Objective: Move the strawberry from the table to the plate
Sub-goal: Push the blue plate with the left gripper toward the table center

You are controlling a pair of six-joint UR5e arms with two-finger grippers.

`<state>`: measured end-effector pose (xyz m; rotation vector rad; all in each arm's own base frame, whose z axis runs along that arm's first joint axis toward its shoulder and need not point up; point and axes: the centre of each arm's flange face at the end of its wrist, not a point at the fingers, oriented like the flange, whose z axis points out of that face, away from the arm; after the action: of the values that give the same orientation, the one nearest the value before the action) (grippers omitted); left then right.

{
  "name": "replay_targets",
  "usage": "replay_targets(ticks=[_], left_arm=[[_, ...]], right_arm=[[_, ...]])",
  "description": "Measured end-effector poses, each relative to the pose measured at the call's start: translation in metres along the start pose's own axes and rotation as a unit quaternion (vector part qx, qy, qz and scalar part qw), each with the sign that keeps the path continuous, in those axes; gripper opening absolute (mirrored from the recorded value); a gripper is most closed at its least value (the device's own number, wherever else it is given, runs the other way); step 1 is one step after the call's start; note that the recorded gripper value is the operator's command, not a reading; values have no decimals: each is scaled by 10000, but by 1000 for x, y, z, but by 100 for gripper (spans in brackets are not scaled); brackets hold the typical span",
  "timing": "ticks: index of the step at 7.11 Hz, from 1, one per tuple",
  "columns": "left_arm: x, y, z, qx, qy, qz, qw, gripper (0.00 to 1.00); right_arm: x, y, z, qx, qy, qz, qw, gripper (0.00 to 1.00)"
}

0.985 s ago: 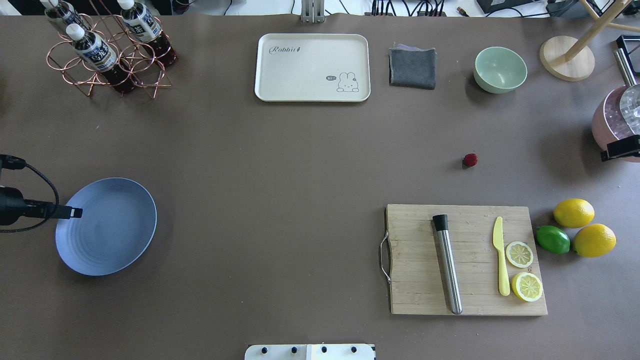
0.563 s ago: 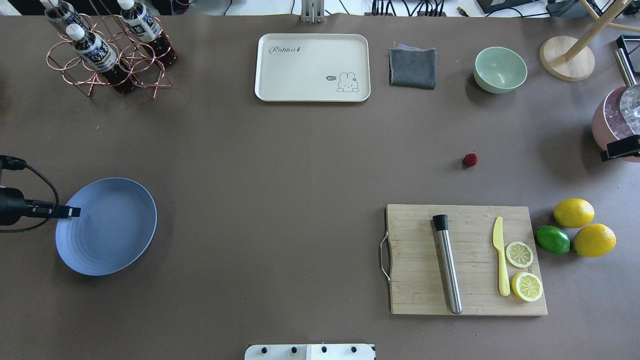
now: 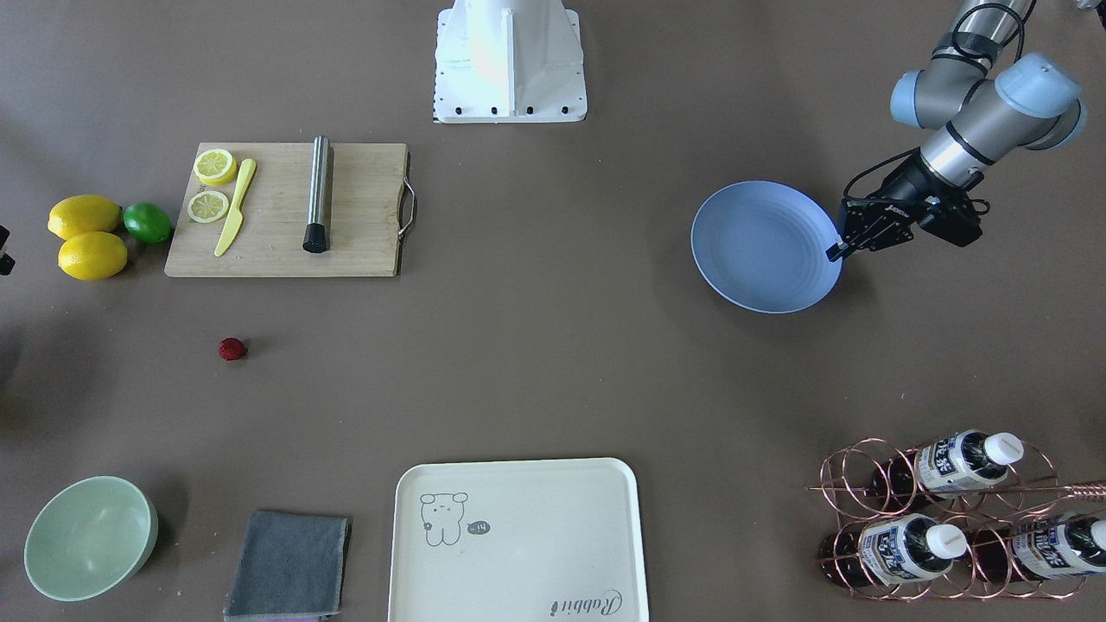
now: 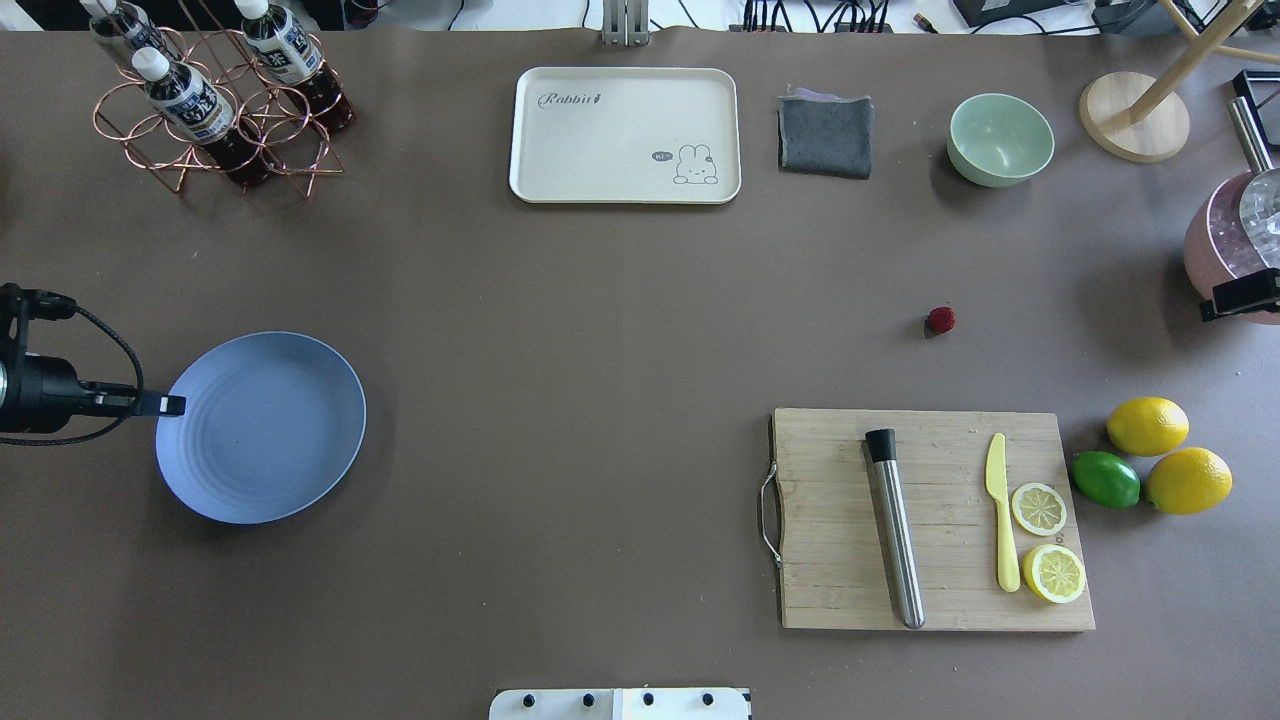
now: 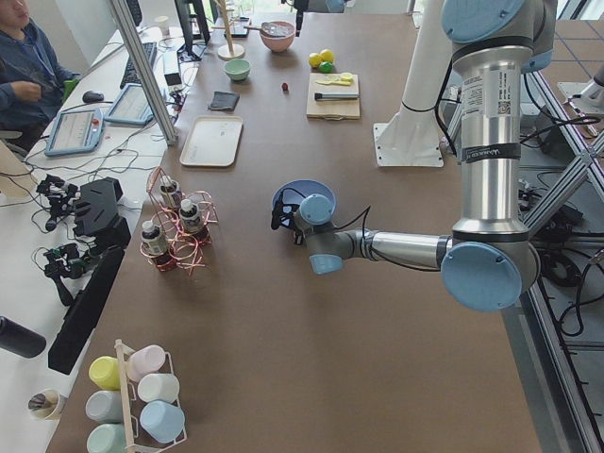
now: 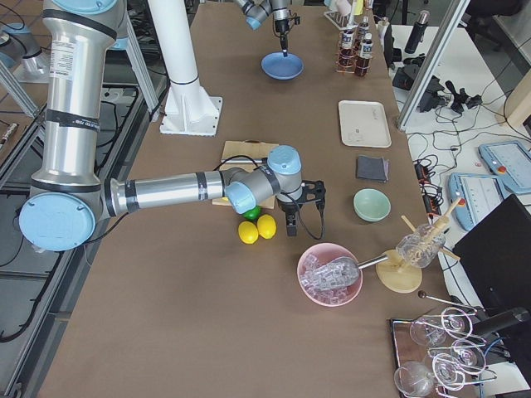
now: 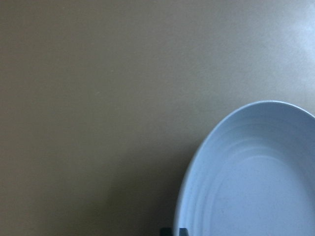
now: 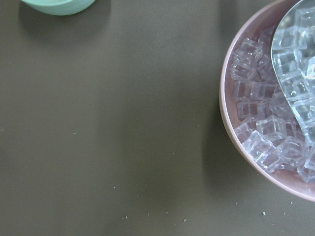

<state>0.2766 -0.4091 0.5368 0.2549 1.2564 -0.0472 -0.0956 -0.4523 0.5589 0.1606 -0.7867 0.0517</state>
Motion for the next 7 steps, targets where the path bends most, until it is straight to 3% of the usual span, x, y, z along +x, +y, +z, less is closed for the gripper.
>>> replay_targets(ticks=[3,5,7], left_arm=[[129,-44,60,-23,337,-352,9988,0],[219,-54,106,-39,203,-419,9989,0],[279,-37,156,4,18,-355,9994,0]], right_arm=[[-1,0,0,-4,-11,-15,10000,100],[-3,0,1,-6,-18,-35,10000,100],[-4,-1,2,-7,-22,-41,10000,100]])
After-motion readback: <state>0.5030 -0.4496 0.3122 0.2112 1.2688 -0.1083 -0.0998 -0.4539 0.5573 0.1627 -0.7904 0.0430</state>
